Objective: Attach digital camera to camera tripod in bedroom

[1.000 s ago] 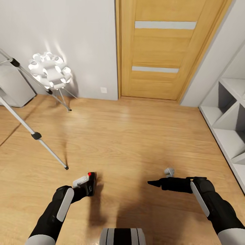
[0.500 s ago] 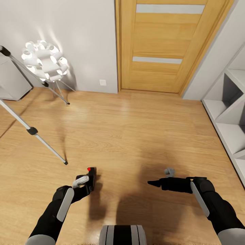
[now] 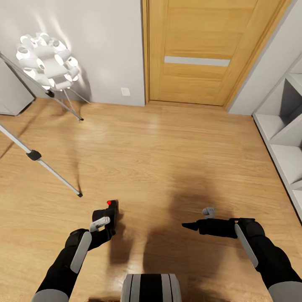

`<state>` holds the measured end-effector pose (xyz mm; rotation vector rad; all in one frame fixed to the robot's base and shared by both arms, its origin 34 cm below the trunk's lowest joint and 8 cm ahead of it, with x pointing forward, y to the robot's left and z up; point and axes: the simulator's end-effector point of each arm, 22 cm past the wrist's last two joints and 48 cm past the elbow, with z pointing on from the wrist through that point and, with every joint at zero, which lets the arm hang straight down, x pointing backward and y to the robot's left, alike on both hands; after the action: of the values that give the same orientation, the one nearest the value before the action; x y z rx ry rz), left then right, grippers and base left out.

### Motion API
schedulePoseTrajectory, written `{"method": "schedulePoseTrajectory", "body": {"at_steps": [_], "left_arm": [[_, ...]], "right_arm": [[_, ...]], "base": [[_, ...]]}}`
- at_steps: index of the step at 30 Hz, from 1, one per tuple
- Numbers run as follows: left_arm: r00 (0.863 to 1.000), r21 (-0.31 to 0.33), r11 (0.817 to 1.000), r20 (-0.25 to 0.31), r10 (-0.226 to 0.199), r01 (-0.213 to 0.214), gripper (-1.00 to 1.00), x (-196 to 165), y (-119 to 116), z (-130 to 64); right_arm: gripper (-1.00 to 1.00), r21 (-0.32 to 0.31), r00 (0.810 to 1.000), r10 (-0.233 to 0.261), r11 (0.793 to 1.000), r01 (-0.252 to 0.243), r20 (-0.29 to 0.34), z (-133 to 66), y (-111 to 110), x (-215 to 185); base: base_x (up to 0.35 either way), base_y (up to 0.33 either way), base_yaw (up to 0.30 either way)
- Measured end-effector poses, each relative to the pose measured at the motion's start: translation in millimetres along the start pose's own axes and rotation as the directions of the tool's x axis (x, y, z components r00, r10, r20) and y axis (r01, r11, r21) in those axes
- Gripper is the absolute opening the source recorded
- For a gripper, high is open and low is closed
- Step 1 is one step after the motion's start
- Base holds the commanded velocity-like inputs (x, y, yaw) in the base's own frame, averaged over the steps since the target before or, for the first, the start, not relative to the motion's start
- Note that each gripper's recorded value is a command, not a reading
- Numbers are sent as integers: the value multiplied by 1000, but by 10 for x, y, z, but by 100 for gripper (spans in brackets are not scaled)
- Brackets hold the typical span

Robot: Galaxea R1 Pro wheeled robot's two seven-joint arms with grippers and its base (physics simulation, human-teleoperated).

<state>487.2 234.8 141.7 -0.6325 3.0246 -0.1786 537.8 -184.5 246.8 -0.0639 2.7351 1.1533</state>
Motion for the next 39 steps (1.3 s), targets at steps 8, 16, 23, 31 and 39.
{"method": "schedulePoseTrajectory", "body": {"at_steps": [8, 16, 23, 31, 39], "left_arm": [[999, -5, 999, -36, 36, -36, 100, 153, -39, 137], [997, -10, 999, -62, 49, -50, 100, 262, -36, 254], [990, -33, 990, -40, 132, -134, 100, 253, -93, 328], [983, -84, 981, 42, 176, -172, 100, 89, -15, 420], [976, -120, 972, 57, 211, -203, 100, 90, 66, 528]], "right_arm": [[100, 0, 999, 23, 1000, -23, -23, 95, -99, 108], [100, 0, 998, 46, 999, -46, -42, 176, -194, 206], [100, 3, 996, 67, 998, -67, -64, 262, -279, 318], [100, 7, 992, 91, 996, -91, -88, 352, -377, 446], [100, 11, 987, 115, 993, -114, -111, 437, -469, 571]], "base": [[0, 0, 0], [0, 0, 0], [0, 0, 0], [0, 0, 0], [0, 0, 0]]}}
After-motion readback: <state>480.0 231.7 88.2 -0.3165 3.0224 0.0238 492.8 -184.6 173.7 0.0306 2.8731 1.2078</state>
